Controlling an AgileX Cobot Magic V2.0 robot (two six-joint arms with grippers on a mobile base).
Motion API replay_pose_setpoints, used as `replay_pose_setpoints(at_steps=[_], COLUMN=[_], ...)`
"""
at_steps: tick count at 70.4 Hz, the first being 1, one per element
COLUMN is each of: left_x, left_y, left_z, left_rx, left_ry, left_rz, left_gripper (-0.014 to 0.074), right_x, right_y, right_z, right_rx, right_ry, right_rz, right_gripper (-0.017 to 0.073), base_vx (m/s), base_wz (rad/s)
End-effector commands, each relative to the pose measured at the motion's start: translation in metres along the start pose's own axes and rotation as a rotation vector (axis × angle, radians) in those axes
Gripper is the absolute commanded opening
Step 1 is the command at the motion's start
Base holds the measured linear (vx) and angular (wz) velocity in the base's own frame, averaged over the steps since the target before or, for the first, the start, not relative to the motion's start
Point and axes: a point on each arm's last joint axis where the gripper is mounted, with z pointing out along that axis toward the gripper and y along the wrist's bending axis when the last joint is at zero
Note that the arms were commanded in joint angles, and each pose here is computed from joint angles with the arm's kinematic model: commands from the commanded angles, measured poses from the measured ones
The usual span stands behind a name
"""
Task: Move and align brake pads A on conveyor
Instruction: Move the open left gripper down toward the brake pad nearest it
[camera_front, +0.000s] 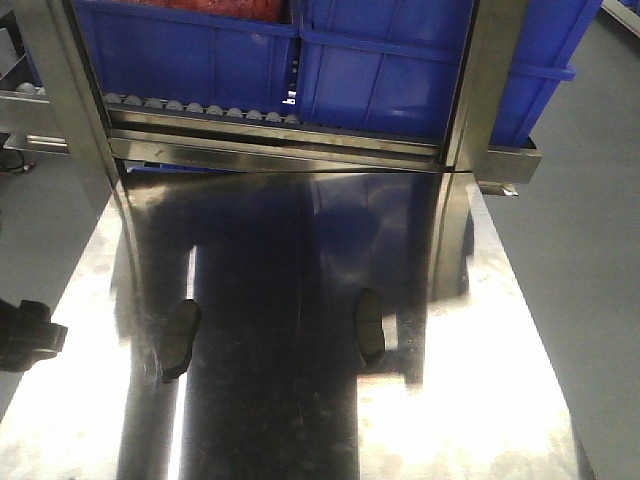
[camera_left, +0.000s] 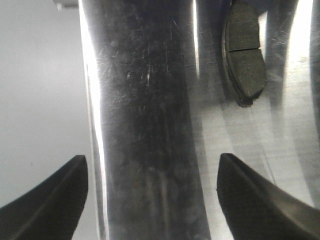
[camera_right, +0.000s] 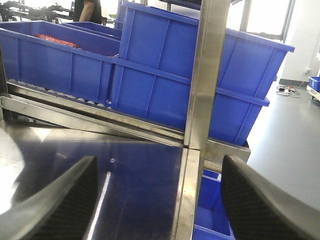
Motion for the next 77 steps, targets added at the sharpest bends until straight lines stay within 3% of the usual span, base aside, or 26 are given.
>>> replay_pose_setpoints(at_steps=[1,13,21,49,56,63,77], left_x=[-0.022,-0.044,-0.057,-0.082,-0.086,-0.090,-0.092], left_y=[-0.005,-0.010,-0.020,-0.088,-0.095,-0.097,-0.100], left_z=[-0.001,0.011,0.015,0.066,0.082,0.095,0.114], left_rx=[0.023,0.053,0.062,0.119,0.110,0.102,0.090], left_ry=[-0.047,-0.021,-0.015,0.097,0.138,0.161,0.193], left_rz=[-0.025,-0.050,-0.011,0.107,0.090,0.041,0.040], left_gripper=[0.0524,0.0524,0.0524,0.0524,0.0524,0.0524,0.0524], right_x=[-0.015,-0.015,-0.015,-0.015,-0.015,-0.015,-0.015], right_y=[-0.001,-0.001,-0.001,-0.001,-0.001,-0.001,-0.001], right_z=[-0.001,-0.001,-0.001,-0.001,-0.001,-0.001,-0.001], right_rx=[0.007,0.007,0.007,0.007,0.007,0.007,0.007], right_ry=[-0.091,-0.091,-0.091,-0.091,-0.091,-0.091,-0.091], right_rz=[-0.010,-0.010,-0.010,-0.010,-0.010,-0.010,-0.010], right_gripper=[0.0497,0.0497,0.0497,0.0497,0.0497,0.0497,0.0497], base_vx=[0.00,0.00,0.00,0.00,0.00,0.00,0.00], base_wz=[0.00,0.00,0.00,0.00,0.00,0.00,0.00])
